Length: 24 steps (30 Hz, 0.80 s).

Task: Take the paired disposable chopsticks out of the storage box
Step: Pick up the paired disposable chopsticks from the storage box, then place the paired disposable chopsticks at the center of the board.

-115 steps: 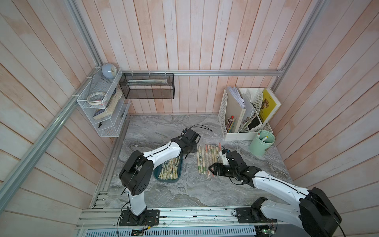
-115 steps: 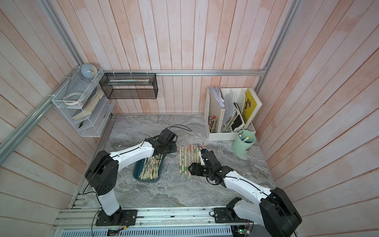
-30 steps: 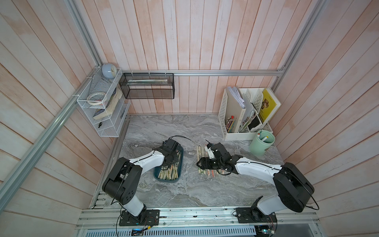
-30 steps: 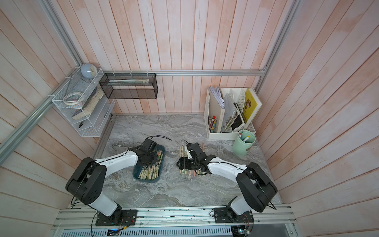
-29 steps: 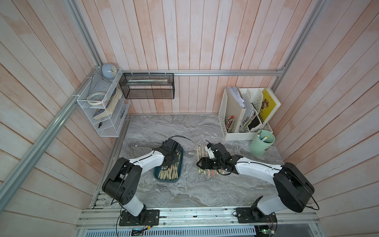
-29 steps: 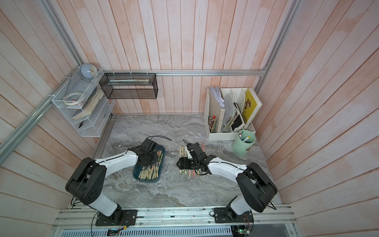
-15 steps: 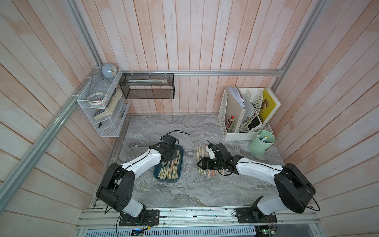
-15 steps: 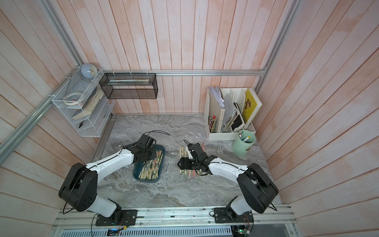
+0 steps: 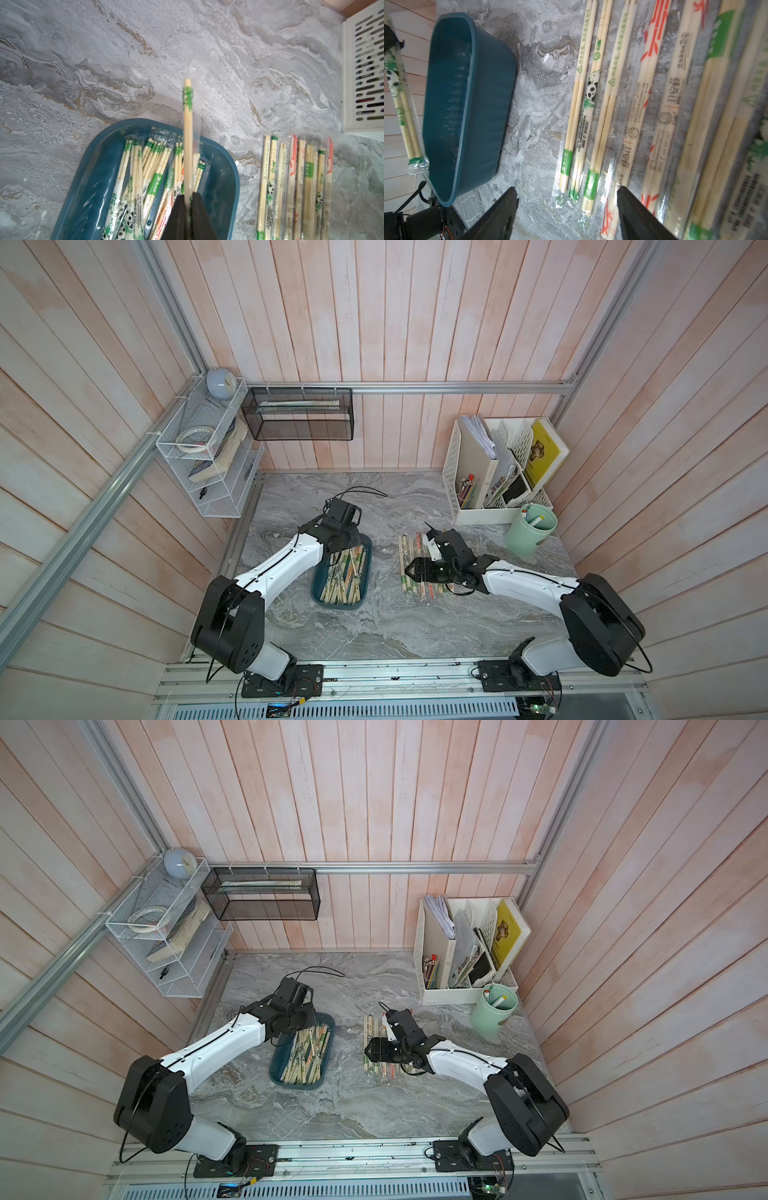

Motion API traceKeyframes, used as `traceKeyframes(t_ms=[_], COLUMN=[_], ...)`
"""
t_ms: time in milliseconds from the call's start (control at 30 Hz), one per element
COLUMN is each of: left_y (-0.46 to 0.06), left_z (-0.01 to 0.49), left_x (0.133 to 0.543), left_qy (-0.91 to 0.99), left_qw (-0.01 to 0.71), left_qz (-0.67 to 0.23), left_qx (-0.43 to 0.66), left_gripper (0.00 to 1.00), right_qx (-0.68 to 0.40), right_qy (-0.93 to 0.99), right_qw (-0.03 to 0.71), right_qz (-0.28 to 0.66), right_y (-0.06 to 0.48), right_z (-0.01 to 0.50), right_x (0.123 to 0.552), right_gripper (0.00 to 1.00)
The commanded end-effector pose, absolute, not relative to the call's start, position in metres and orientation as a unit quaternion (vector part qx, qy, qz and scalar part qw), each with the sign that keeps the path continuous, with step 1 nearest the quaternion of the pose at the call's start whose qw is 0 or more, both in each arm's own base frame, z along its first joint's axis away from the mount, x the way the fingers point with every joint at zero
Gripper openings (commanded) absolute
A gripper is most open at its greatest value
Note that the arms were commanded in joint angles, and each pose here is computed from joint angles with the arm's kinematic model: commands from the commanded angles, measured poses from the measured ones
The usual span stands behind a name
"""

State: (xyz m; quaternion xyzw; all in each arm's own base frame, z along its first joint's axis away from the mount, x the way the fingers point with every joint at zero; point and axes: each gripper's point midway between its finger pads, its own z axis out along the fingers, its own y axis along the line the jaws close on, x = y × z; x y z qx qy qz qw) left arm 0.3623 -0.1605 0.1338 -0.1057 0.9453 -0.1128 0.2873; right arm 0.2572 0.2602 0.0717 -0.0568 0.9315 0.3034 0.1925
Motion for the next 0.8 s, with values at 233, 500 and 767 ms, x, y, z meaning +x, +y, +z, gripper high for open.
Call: traceKeyframes(t_ms=[233, 500, 767], left_y=[-0.194, -0.244, -0.293], left_z=[0.162, 0.155, 0.131], left_x=[0.375, 0.373, 0.371], left_qy=[0.935, 0.934, 0.934], left_qw=[0.305, 0.296, 0.273], left_qz=[-0.160, -0.198, -0.230], left_qx=[-0.079, -0.044, -0.005], left_gripper=[0.10, 0.10, 0.10], right_qx=[-0.052, -0.038, -0.022], right_qy=[0.931, 0.932, 0.931], right_qw=[0.210, 0.210, 0.215], right_qz=[0.295, 0.294, 0.293], right_y=[0.247, 0.235, 0.224], right_z=[0.077, 0.071, 0.069], right_x=[0.262, 0.256, 0.247], right_gripper=[0.78, 0.78, 0.78])
